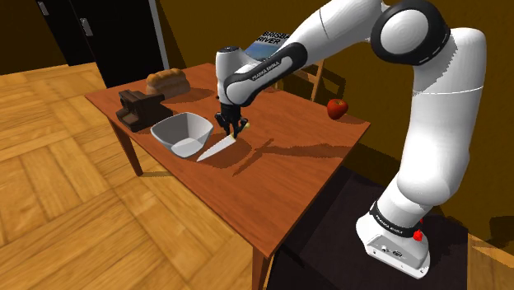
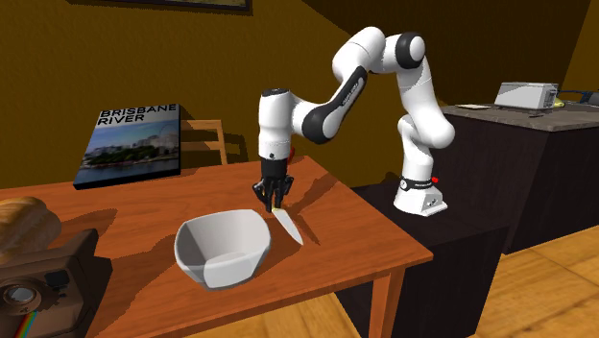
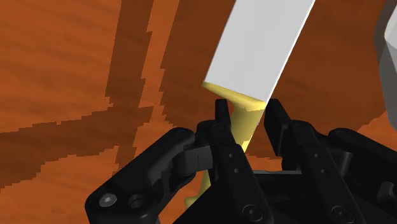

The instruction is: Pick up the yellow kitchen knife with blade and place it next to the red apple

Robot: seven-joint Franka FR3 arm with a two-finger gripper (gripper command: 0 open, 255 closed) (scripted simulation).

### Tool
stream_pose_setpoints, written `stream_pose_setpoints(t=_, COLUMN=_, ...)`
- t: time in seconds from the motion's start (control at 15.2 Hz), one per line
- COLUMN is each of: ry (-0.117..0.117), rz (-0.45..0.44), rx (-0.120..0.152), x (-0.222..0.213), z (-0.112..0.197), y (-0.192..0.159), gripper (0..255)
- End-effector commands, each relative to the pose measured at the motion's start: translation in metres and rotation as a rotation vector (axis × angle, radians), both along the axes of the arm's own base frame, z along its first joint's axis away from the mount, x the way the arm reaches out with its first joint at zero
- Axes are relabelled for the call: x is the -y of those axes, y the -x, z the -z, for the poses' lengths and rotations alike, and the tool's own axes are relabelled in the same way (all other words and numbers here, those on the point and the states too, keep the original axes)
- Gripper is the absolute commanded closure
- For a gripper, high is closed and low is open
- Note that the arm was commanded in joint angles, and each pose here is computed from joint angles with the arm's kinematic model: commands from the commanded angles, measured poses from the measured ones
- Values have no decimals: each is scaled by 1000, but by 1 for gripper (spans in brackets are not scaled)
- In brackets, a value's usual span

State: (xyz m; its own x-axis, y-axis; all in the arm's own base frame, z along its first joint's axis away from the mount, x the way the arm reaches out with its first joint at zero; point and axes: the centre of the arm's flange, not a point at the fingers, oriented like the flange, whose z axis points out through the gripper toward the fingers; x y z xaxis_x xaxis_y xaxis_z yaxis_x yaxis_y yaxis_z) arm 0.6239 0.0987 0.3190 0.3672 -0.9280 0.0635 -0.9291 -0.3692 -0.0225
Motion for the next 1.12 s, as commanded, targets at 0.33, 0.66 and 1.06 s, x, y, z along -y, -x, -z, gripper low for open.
stream_pose_setpoints(t=0.33, ry=0, rz=0, rx=0, x=0, z=-38, y=0, gripper=255)
stream_pose_setpoints(t=0.66, ry=0, rz=0, rx=0, x=0, z=-64, y=0, gripper=255)
stream_pose_setpoints(t=1.06, ry=0, rz=0, rx=0, x=0, z=-96, y=0, gripper=255)
